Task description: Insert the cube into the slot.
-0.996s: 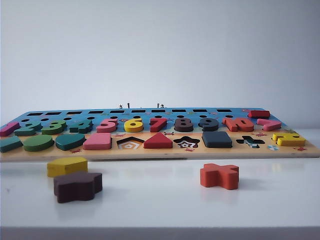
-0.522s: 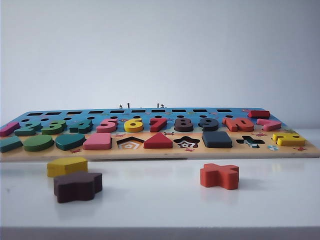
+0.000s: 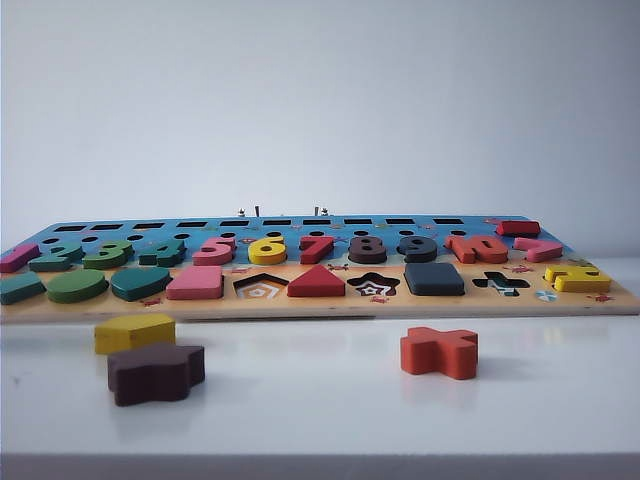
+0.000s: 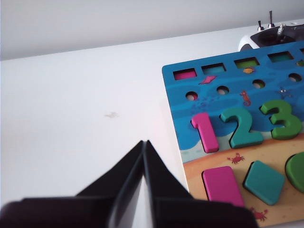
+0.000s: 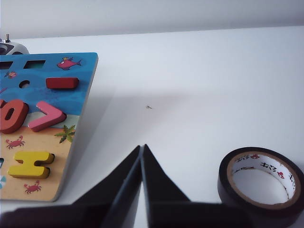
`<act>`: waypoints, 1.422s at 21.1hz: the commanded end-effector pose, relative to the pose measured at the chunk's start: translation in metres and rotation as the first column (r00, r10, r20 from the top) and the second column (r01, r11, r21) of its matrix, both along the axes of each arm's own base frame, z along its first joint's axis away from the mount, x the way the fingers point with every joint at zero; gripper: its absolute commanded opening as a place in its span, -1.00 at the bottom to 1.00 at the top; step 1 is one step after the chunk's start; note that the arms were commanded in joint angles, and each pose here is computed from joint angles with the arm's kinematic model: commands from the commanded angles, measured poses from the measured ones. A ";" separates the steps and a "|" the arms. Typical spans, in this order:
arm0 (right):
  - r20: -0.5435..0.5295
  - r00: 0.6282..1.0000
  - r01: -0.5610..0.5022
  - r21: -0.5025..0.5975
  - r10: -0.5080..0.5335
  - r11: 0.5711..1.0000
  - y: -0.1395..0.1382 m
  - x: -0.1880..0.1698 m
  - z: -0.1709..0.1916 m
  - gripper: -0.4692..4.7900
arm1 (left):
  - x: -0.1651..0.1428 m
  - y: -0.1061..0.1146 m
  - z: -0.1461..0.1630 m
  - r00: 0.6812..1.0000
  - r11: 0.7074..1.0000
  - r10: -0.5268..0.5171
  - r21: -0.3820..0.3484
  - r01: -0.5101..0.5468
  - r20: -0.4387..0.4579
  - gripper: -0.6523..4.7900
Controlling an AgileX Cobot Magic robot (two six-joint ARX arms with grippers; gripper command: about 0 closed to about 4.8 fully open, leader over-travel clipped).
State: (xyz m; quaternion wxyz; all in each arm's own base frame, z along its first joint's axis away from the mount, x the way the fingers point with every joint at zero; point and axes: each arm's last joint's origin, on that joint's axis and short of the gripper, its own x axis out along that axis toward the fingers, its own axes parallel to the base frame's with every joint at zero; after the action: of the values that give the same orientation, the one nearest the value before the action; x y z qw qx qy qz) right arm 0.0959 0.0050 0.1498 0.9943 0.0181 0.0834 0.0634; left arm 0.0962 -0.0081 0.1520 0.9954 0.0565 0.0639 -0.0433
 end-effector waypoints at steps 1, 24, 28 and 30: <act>-0.005 1.000 -0.002 -0.003 0.002 1.000 0.000 0.000 -0.001 -0.85 | 0.000 0.000 0.007 0.998 0.999 0.009 -0.035 -0.006 0.063 -0.70; -0.005 1.000 -0.002 -0.003 0.002 1.000 0.000 0.000 -0.001 -0.85 | 0.001 0.000 0.013 0.993 0.998 0.011 -0.055 -0.004 0.117 -0.70; -0.005 1.000 -0.002 -0.003 0.002 1.000 0.000 0.000 -0.001 -0.85 | 0.001 0.000 0.013 0.993 0.998 0.011 -0.055 -0.004 0.117 -0.70; -0.005 1.000 -0.002 -0.003 0.002 1.000 0.000 0.000 -0.001 -0.85 | 0.001 0.000 0.013 0.993 0.998 0.011 -0.055 -0.004 0.117 -0.70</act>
State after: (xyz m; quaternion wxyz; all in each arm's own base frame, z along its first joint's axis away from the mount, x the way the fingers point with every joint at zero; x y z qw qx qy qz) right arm 0.0959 0.0050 0.1498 0.9943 0.0182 0.0836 0.0636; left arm 0.0970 -0.0081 0.1619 0.9985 0.0335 0.0135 -0.0401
